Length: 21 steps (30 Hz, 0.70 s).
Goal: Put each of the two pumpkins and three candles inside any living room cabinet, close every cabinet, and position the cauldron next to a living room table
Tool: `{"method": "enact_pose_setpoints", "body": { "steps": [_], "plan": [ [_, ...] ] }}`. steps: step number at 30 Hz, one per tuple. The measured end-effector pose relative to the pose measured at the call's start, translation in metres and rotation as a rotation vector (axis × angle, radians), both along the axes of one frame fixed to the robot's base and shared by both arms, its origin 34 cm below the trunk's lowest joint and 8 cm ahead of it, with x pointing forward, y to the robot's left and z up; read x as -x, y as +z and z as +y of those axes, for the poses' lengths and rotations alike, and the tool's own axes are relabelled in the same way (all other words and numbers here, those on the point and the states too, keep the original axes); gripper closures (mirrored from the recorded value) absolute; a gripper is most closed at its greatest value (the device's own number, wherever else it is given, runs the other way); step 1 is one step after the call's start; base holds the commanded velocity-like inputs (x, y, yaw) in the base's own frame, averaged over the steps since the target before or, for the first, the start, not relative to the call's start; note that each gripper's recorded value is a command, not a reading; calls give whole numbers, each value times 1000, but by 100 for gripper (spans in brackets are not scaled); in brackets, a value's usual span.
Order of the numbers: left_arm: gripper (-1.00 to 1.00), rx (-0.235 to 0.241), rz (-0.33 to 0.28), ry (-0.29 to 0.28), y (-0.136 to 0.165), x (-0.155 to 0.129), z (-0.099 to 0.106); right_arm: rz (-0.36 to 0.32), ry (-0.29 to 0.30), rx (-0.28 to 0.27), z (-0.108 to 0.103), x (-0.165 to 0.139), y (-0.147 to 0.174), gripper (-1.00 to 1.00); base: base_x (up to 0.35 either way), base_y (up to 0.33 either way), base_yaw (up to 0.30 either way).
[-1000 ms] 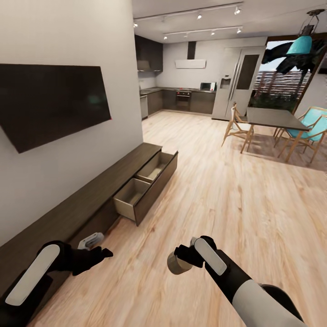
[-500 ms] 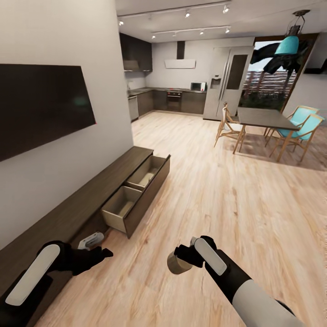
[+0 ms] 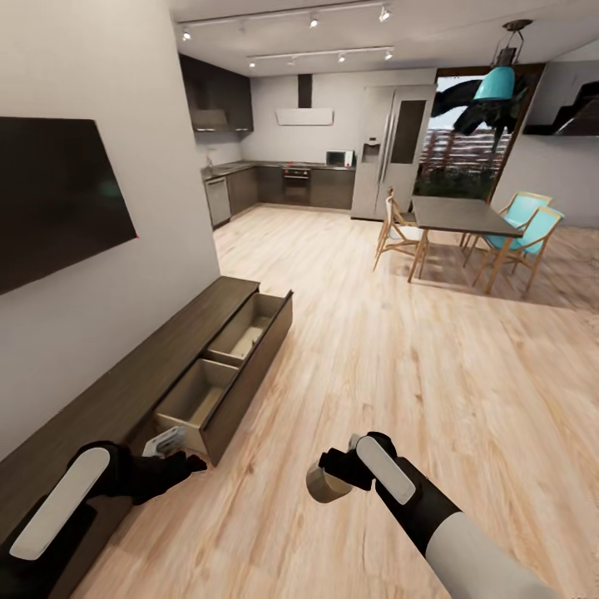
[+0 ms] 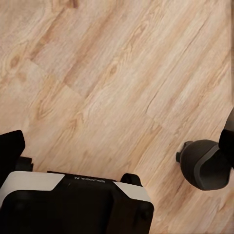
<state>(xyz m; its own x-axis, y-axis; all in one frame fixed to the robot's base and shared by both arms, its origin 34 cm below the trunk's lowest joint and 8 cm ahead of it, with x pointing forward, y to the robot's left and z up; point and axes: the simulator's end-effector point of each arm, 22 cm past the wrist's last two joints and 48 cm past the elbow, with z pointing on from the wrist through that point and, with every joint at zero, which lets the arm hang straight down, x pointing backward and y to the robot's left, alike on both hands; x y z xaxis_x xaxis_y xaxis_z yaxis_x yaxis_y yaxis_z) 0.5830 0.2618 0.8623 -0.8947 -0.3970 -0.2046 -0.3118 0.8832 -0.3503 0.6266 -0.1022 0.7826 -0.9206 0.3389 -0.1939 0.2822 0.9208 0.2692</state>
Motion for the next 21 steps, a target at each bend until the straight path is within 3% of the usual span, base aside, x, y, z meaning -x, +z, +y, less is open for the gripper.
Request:
{"method": "enact_pose_setpoints", "body": {
  "steps": [9,21],
  "plan": [
    [-100,0,1,-1,0,0,0,0,1,1,0,0,0,100,330,0,-103],
    [-100,-1,2,-1,-1,1,0,-1,0,-1,0,0,0,100,330,0,-8]
  ]
}}
